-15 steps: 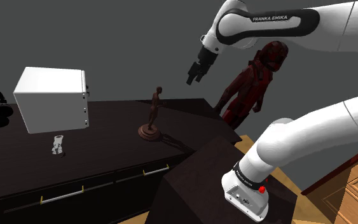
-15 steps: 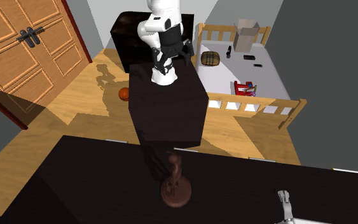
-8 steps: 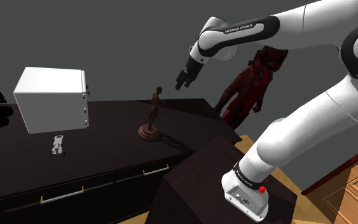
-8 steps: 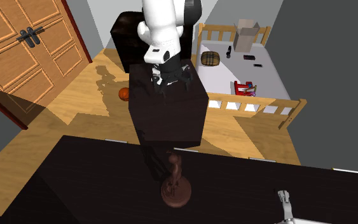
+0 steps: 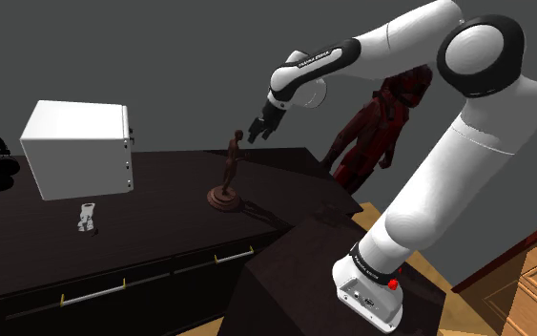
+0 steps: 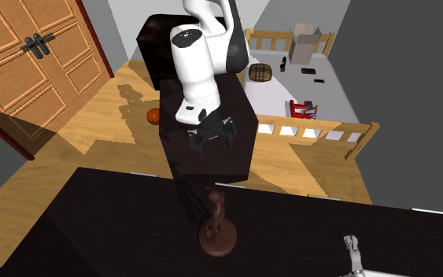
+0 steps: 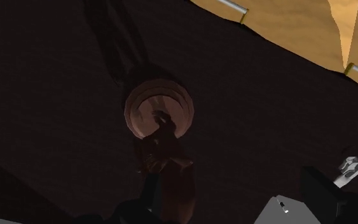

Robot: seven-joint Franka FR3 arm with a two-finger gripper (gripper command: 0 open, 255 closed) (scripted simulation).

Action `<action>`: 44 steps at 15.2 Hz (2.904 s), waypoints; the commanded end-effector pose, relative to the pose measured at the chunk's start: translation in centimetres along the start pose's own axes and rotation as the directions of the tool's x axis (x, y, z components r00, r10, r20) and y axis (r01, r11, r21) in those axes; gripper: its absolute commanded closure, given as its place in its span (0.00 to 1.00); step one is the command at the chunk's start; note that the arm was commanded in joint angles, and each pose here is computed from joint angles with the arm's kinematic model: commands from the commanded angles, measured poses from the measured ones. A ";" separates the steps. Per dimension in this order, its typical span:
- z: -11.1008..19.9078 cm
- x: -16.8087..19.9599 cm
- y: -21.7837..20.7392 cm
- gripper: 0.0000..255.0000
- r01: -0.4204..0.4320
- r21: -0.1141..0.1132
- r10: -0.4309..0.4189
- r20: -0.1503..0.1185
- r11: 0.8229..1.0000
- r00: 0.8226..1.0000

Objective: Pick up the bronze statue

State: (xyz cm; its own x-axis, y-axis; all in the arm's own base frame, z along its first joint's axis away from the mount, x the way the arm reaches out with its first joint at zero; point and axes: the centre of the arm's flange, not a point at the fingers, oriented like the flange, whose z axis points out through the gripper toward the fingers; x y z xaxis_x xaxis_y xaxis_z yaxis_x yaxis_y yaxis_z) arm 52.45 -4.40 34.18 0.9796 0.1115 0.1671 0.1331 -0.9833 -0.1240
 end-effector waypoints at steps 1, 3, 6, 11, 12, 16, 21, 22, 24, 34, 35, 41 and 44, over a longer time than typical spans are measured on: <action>2.2 1.1 0.5 0.00 -0.004 0.003 0.004 -0.007 1.000 1.000; 4.4 2.4 1.3 0.00 -0.009 0.007 0.009 -0.013 1.000 1.000; 7.5 4.3 2.6 0.00 -0.015 0.012 0.015 -0.023 1.000 1.000; 11.5 5.9 4.0 0.00 -0.021 0.017 0.022 -0.032 1.000 0.999; 12.1 5.8 4.0 0.00 -0.021 0.017 0.022 -0.032 1.000 0.999; 14.1 5.5 4.3 0.00 -0.021 0.017 0.022 -0.032 1.000 0.999; 14.5 5.4 4.3 1.00 -0.021 0.017 0.021 -0.032 1.000 0.999; 14.5 5.4 4.4 1.00 -0.021 0.017 0.021 -0.032 1.000 0.999; 14.5 5.5 4.4 1.00 -0.021 0.017 0.021 -0.032 1.000 0.999; 11.3 5.9 3.9 1.00 -0.021 0.017 0.022 -0.032 1.000 0.999; 10.8 6.0 3.9 1.00 -0.021 0.017 0.022 -0.032 1.000 0.999; 7.7 6.6 3.5 1.00 -0.021 0.017 0.022 -0.032 1.000 0.999; 6.6 6.8 3.3 1.00 -0.021 0.017 0.022 -0.032 1.000 0.999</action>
State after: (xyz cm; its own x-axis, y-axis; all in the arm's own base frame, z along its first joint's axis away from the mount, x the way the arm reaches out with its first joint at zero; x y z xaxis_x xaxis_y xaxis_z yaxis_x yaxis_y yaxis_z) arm 60.44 -5.94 27.87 0.9775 0.0859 0.1925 0.1149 -0.9827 -0.1449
